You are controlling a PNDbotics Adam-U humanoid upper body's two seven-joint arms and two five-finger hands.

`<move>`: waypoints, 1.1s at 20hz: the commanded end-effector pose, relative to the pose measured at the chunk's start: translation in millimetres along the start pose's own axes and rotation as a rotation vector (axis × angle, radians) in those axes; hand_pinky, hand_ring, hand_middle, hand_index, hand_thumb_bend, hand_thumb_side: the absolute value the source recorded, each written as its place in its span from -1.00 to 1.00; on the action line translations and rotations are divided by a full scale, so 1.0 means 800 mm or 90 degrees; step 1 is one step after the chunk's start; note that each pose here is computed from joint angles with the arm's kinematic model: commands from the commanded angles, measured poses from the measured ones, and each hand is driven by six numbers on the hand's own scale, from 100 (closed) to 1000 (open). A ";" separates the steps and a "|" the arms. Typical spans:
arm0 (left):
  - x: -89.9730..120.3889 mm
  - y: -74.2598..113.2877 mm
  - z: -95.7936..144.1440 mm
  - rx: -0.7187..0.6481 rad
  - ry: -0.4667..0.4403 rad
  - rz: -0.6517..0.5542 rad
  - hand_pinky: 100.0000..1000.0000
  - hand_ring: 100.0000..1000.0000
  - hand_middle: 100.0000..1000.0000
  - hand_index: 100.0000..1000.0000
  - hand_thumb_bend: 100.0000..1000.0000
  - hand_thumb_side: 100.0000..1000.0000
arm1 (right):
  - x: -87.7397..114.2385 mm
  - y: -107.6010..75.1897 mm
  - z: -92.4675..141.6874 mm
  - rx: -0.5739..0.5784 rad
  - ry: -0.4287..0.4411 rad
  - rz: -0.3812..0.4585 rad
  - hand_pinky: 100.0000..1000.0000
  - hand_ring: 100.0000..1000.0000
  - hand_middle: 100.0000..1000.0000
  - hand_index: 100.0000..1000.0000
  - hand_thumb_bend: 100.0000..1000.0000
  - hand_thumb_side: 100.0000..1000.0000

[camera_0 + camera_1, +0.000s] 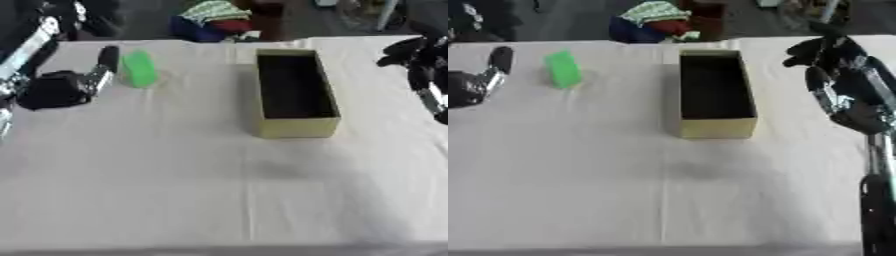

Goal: Pick up objects on the table and place them in the box.

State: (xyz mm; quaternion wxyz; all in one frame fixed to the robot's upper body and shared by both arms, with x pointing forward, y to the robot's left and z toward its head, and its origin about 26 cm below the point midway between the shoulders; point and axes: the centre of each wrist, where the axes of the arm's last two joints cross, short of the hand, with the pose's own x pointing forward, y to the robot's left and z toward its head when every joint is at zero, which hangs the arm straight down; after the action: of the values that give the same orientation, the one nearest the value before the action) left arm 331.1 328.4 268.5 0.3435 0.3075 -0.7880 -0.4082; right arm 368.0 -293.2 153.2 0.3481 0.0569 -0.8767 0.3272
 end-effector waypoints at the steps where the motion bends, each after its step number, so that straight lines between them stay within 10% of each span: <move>1: -0.035 0.043 -0.012 0.048 0.075 -0.064 0.34 0.32 0.34 0.77 -1.00 -0.21 | 0.006 -0.006 -0.004 0.009 -0.006 0.015 0.64 0.39 0.41 0.99 -1.00 -0.17; 9: -0.120 0.062 -0.052 0.054 0.235 -0.105 0.34 0.32 0.34 0.77 -1.00 -0.18 | 0.003 0.000 -0.005 0.024 -0.007 0.005 0.64 0.39 0.40 0.99 -1.00 -0.17; 16: -0.186 0.020 -0.065 -0.001 0.381 -0.122 0.35 0.33 0.35 0.78 -1.00 0.02 | 0.004 0.005 -0.012 0.040 -0.017 -0.002 0.64 0.39 0.41 0.99 -1.00 -0.17; 22: -0.196 -0.020 -0.071 -0.060 0.381 -0.136 0.37 0.36 0.40 0.80 -1.00 0.27 | 0.004 0.006 -0.018 0.053 -0.024 -0.005 0.64 0.39 0.40 0.99 -1.00 -0.17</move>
State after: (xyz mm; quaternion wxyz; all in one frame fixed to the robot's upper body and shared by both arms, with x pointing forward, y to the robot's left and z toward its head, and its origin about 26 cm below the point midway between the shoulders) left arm 468.8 413.3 219.0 0.5432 0.4665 -0.5935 -0.3676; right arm 370.2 -280.5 149.9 0.3453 0.0824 -0.8652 0.3542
